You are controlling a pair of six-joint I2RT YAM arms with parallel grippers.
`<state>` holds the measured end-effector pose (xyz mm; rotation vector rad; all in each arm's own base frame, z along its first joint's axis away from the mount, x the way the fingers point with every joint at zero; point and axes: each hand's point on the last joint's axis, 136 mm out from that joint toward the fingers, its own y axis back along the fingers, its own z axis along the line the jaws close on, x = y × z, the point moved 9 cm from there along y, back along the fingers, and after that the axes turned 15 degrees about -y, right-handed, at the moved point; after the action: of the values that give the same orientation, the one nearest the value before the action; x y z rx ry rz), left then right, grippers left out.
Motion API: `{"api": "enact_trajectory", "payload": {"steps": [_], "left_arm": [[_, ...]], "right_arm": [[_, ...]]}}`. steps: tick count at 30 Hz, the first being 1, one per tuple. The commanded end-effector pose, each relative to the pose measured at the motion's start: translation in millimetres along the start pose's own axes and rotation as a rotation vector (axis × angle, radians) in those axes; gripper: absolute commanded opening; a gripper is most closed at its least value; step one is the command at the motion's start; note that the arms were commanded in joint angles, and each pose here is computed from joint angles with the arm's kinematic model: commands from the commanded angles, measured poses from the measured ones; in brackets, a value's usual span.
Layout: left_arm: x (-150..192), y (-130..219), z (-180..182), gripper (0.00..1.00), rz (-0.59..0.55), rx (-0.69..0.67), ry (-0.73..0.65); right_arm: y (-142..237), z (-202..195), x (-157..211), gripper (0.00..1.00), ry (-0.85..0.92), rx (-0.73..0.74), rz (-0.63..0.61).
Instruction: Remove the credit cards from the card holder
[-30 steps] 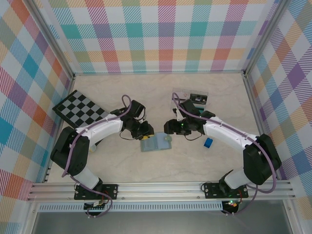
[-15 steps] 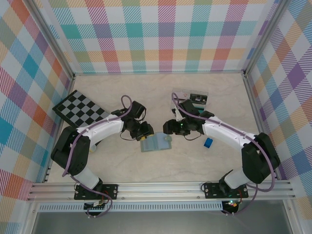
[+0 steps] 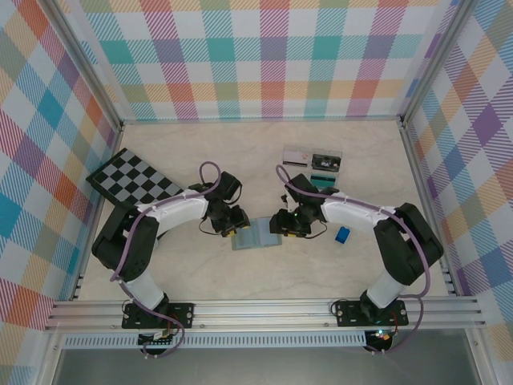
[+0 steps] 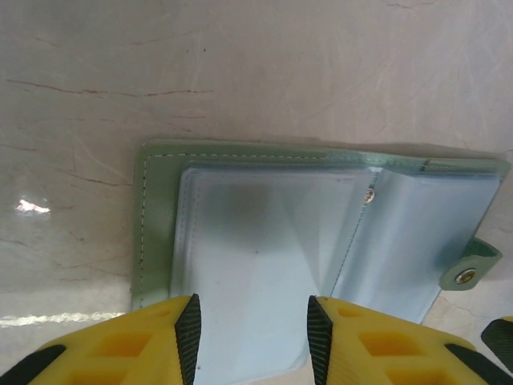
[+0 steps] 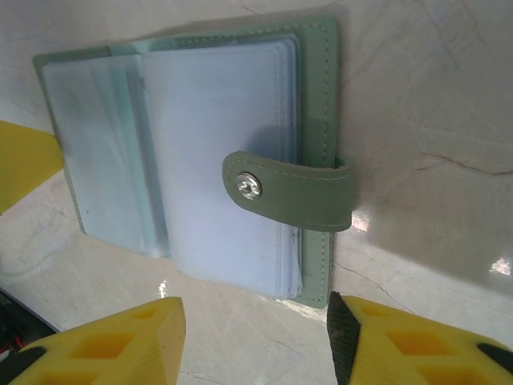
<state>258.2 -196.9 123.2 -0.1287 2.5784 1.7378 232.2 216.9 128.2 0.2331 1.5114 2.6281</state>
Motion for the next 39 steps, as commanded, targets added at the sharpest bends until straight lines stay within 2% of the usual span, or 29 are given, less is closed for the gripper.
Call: {"api": "enact_trajectory", "payload": {"steps": [1,3,7,15,22,31,39], "left_arm": [[6,-6,2,0.41,0.026,-0.025,0.003],[7,-7,3,0.41,0.033,-0.028,0.001],[8,-9,5,0.41,0.042,-0.043,0.004],[9,-12,4,0.40,0.051,-0.051,-0.013],[9,-10,5,0.44,0.051,-0.080,-0.022],[8,6,0,0.44,0.009,-0.102,-0.048],[10,-7,-1,0.44,0.046,-0.090,-0.052]], "right_arm": [[-10,-1,3,0.48,-0.023,0.005,0.053],[-15,0,3,0.40,-0.020,0.006,0.067],[-22,-1,3,0.37,-0.020,0.021,0.088],[-33,-3,2,0.35,-0.027,0.043,0.109],[-37,-7,2,0.35,-0.030,0.069,0.115],[-38,-9,1,0.35,-0.029,0.092,0.110],[-41,-10,1,0.35,-0.027,0.098,0.116]]}}
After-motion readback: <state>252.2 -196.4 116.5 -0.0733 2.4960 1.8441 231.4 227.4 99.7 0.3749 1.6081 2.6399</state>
